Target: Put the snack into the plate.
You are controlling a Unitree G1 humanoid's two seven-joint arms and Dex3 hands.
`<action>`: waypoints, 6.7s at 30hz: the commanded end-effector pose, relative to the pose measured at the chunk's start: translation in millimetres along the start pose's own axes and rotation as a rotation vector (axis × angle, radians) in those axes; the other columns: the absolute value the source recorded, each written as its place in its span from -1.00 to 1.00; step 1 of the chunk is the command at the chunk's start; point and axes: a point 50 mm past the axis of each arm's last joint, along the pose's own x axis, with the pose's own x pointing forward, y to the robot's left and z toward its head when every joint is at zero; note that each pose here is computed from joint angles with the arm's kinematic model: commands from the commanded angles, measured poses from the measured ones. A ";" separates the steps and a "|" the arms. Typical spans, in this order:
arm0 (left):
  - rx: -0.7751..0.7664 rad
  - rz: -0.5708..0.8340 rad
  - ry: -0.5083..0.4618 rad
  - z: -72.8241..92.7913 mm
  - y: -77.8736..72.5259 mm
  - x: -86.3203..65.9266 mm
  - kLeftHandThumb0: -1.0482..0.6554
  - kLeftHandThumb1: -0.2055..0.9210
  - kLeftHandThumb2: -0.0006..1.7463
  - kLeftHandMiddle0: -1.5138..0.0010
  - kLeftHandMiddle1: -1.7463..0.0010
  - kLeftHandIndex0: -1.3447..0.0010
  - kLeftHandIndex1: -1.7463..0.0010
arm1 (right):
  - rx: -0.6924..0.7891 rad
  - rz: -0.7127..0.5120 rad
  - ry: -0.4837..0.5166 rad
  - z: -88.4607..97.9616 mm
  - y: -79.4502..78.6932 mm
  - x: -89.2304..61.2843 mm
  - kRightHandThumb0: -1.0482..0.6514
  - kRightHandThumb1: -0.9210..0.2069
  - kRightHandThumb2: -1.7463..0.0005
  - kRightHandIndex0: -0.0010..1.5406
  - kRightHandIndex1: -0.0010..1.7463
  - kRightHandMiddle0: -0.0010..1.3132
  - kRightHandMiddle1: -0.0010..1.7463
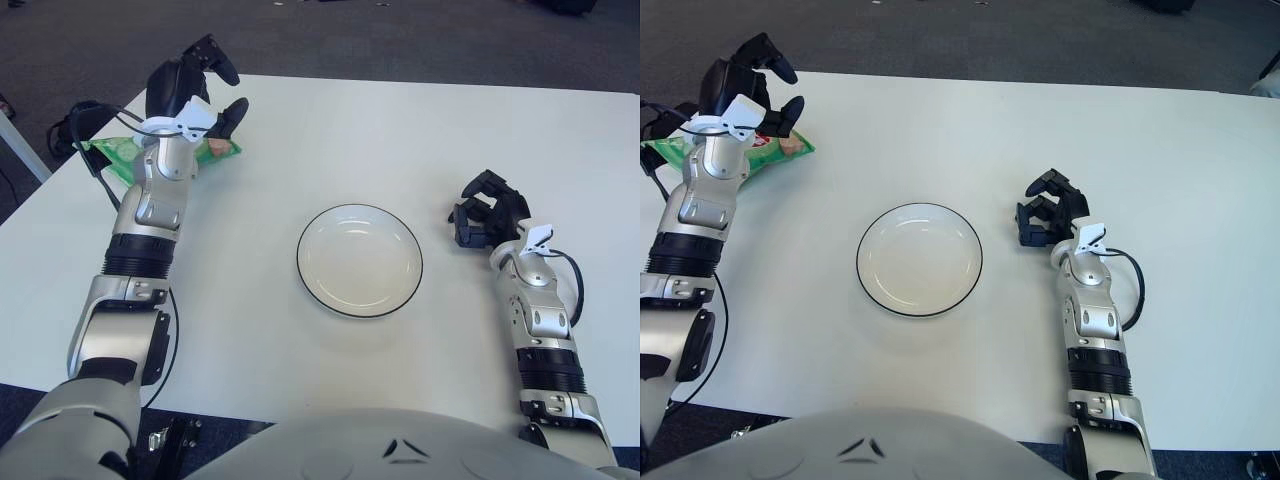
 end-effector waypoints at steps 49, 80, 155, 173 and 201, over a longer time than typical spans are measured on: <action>0.867 -0.337 0.358 -101.4 -10.6 -5.0 -1.00 1.00 0.15 1.00 1.00 1.00 0.89 | -0.036 0.057 0.225 -49.5 -3.5 -14.3 0.22 0.48 -0.77 0.09 0.86 -0.16 1.00; 0.520 -0.478 0.594 -115.7 -20.5 -20.7 -1.00 1.00 0.08 1.00 1.00 0.97 0.98 | -0.100 0.133 0.224 -45.0 -0.9 -13.1 0.22 0.46 -0.76 0.07 0.87 -0.18 1.00; 0.903 -0.839 0.314 -125.4 -71.1 -73.9 -1.00 1.00 -0.67 1.00 -0.46 1.00 0.25 | -0.128 0.164 0.220 -33.6 4.6 -16.6 0.22 0.50 -0.78 0.11 0.83 -0.15 1.00; 0.694 -0.703 0.322 -122.5 -73.9 -78.5 0.73 -0.23 0.58 0.10 -0.99 0.04 -0.99 | -0.124 0.163 0.218 -33.0 3.3 -16.4 0.22 0.51 -0.80 0.08 0.89 -0.15 1.00; 0.593 -0.558 0.238 -89.8 -78.8 -39.0 0.83 -0.29 0.68 0.07 -1.00 -0.41 -1.00 | -0.103 0.176 0.225 -34.2 1.1 -15.7 0.22 0.48 -0.79 0.06 0.91 -0.16 1.00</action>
